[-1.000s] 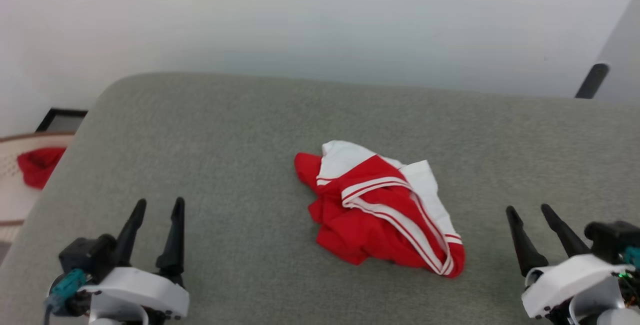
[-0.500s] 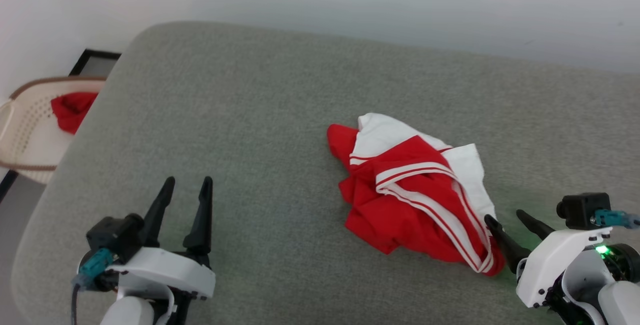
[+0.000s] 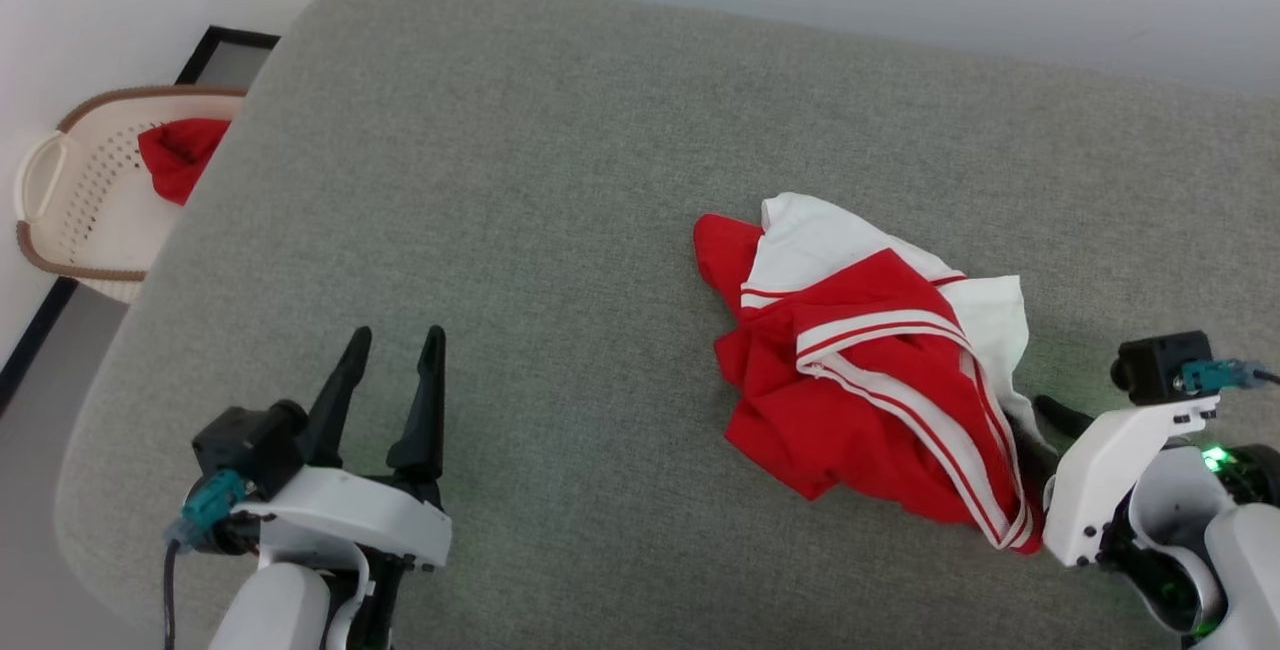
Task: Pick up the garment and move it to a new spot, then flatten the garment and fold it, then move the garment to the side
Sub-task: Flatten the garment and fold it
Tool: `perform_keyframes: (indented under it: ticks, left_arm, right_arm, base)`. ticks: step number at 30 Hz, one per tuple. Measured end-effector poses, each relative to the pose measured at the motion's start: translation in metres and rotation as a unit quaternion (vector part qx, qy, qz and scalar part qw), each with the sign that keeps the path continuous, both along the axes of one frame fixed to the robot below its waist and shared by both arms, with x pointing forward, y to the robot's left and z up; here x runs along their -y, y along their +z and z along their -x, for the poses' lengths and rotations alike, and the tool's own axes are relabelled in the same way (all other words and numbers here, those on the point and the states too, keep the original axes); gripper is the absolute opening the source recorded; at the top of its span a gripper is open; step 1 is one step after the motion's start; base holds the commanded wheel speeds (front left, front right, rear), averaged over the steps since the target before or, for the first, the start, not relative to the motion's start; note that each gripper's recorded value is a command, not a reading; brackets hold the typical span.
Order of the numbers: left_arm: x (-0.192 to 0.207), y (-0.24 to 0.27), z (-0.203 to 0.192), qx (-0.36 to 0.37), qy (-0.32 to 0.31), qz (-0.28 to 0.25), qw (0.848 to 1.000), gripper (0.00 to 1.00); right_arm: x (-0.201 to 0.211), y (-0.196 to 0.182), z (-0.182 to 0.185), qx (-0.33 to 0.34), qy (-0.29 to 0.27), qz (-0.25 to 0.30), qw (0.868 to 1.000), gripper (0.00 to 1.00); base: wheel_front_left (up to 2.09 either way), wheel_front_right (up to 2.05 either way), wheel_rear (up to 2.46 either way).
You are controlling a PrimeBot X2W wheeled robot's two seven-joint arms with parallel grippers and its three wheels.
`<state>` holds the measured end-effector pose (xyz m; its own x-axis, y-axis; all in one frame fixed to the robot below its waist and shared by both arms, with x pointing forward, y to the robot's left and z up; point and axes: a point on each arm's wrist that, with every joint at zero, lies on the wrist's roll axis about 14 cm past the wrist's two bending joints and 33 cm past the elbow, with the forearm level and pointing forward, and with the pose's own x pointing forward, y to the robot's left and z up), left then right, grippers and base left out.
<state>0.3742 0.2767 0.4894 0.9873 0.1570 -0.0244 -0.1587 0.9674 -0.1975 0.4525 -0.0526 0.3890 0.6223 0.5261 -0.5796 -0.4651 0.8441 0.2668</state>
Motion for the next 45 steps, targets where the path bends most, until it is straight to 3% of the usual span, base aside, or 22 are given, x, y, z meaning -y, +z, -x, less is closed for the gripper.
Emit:
perform_keyframes:
  ticks: [9, 17, 22, 28, 38, 45]
  left_arm:
    - [-0.001, -0.003, -0.004, 0.000, 0.001, 0.005, 1.000, 1.00]
    - [0.003, 0.003, -0.011, 0.011, -0.010, 0.005, 1.000, 1.00]
    - [0.009, 0.006, -0.015, 0.018, -0.020, 0.007, 1.000, 1.00]
    - [0.028, 0.010, -0.025, 0.025, -0.049, 0.011, 0.998, 1.00]
    - [0.045, 0.010, -0.032, 0.023, -0.074, 0.017, 0.997, 1.00]
    - [0.048, 0.008, -0.033, 0.018, -0.080, 0.020, 0.996, 1.00]
  right_arm:
    - [0.003, 0.004, -0.008, 0.004, -0.001, 0.010, 1.000, 0.00]
    - [0.024, 0.034, -0.019, 0.048, -0.022, 0.012, 0.999, 0.00]
    - [0.056, 0.057, -0.027, 0.082, -0.061, 0.018, 0.995, 0.00]
    - [0.124, 0.075, -0.025, 0.106, -0.141, 0.045, 0.983, 0.00]
    - [0.206, 0.044, 0.008, 0.066, -0.250, 0.102, 0.961, 0.00]
    - [0.222, 0.018, 0.029, 0.026, -0.289, 0.108, 0.951, 0.00]
  base:
    - [0.00, 0.00, 0.00]
    - [0.00, 0.00, 0.00]
    - [0.00, 0.00, 0.00]
    - [0.00, 0.00, 0.00]
    - [0.00, 0.00, 0.00]
    - [0.00, 0.00, 0.00]
